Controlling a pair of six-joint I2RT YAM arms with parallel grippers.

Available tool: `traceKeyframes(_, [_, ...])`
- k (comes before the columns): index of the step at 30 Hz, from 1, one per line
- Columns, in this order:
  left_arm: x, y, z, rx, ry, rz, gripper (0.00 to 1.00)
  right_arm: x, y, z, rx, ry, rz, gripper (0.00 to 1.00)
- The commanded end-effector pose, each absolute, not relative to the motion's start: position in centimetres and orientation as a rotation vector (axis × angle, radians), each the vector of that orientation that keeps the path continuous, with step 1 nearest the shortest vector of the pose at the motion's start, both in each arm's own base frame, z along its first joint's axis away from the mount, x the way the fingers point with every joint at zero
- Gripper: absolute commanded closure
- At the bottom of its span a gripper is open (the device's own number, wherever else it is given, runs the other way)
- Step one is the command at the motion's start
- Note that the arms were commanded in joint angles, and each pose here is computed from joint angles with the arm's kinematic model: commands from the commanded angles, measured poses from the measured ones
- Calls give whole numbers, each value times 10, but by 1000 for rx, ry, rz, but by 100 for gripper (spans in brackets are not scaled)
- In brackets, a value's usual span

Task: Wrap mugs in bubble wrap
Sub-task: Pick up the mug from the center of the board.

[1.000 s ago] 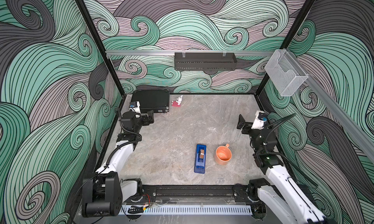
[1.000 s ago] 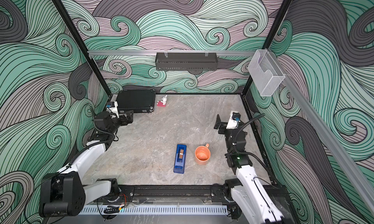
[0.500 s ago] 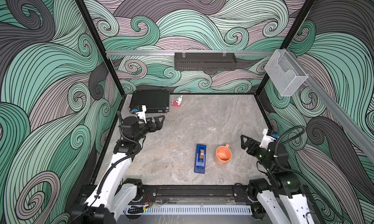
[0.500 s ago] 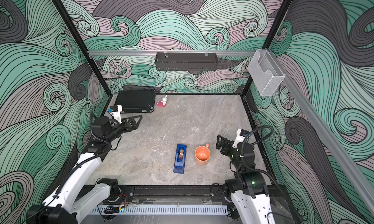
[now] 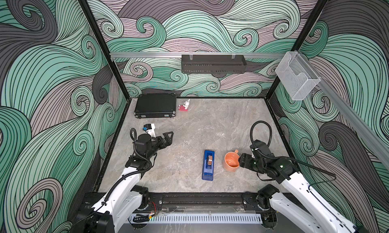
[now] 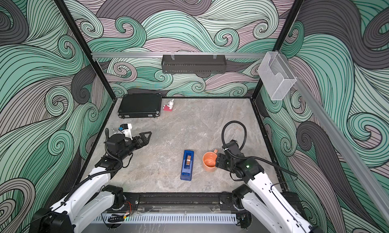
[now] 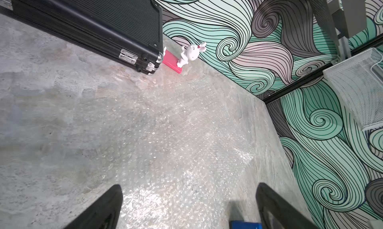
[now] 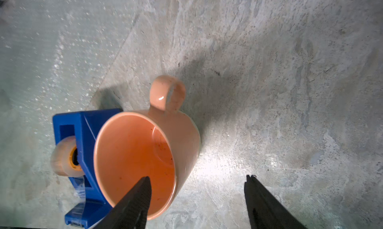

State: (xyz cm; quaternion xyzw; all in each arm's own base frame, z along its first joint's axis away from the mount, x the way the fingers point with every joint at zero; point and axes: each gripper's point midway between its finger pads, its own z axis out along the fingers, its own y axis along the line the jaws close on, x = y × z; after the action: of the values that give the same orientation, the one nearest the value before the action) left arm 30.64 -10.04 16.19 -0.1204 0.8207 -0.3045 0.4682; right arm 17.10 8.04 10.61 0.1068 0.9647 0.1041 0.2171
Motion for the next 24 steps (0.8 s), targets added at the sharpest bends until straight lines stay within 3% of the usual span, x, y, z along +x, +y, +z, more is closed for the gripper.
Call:
traceKeyframes(1, [315,-111,186,-271,1955,-796,1,174,75,106,324,2667,186,30])
traceKeyframes(12, [306,-179,177,-65,2063,-836,1,186,89,89,242,2730,18,44])
traceKeyframes(24, [284,-230,180,74,2118,-891,1,195,86,93,206,2735,-114,94])
